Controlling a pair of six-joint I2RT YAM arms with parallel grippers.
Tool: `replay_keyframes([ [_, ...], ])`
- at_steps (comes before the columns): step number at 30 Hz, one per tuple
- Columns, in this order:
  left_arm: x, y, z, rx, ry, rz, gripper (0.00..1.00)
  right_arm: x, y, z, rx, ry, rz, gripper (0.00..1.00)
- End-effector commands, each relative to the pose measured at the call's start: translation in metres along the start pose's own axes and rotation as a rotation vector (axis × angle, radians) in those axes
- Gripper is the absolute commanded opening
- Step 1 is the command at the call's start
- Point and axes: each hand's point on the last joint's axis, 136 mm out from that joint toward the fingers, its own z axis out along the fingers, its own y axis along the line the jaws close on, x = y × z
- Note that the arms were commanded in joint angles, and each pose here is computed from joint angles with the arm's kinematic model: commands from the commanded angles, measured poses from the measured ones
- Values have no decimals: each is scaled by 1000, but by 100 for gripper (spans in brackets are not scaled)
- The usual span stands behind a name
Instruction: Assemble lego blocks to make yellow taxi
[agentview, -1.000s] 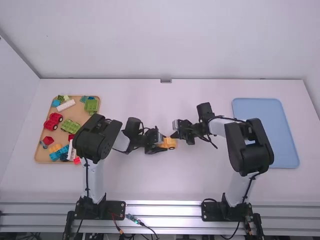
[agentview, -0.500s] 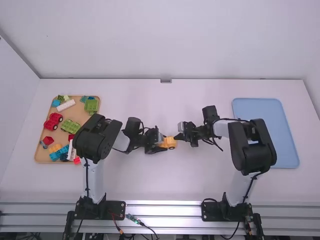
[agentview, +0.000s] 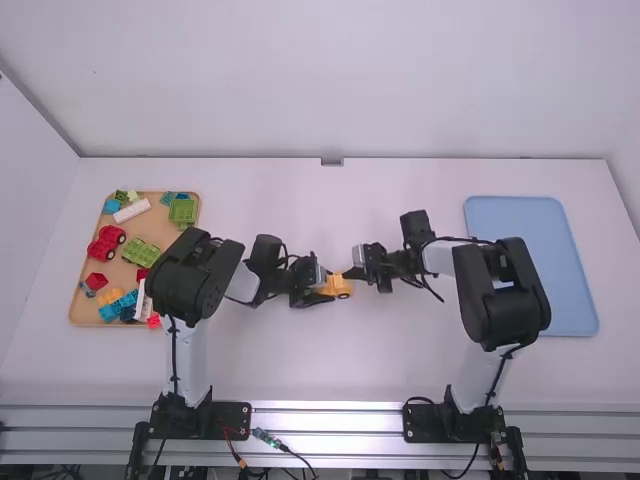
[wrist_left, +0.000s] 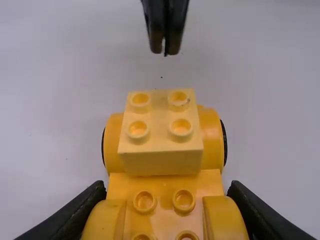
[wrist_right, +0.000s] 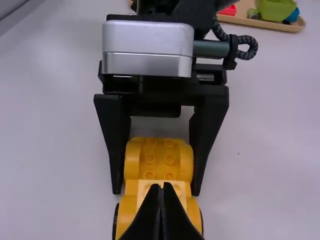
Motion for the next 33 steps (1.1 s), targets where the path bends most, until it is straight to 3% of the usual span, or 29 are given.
replay_keyframes([
  [1, 36, -5, -1, -44, 123, -51, 17, 8, 5, 6, -17, -17, 67, 0],
  [33, 37, -7, -2, -39, 127, -60, 14, 11, 8, 9, -25, -10, 44, 0],
])
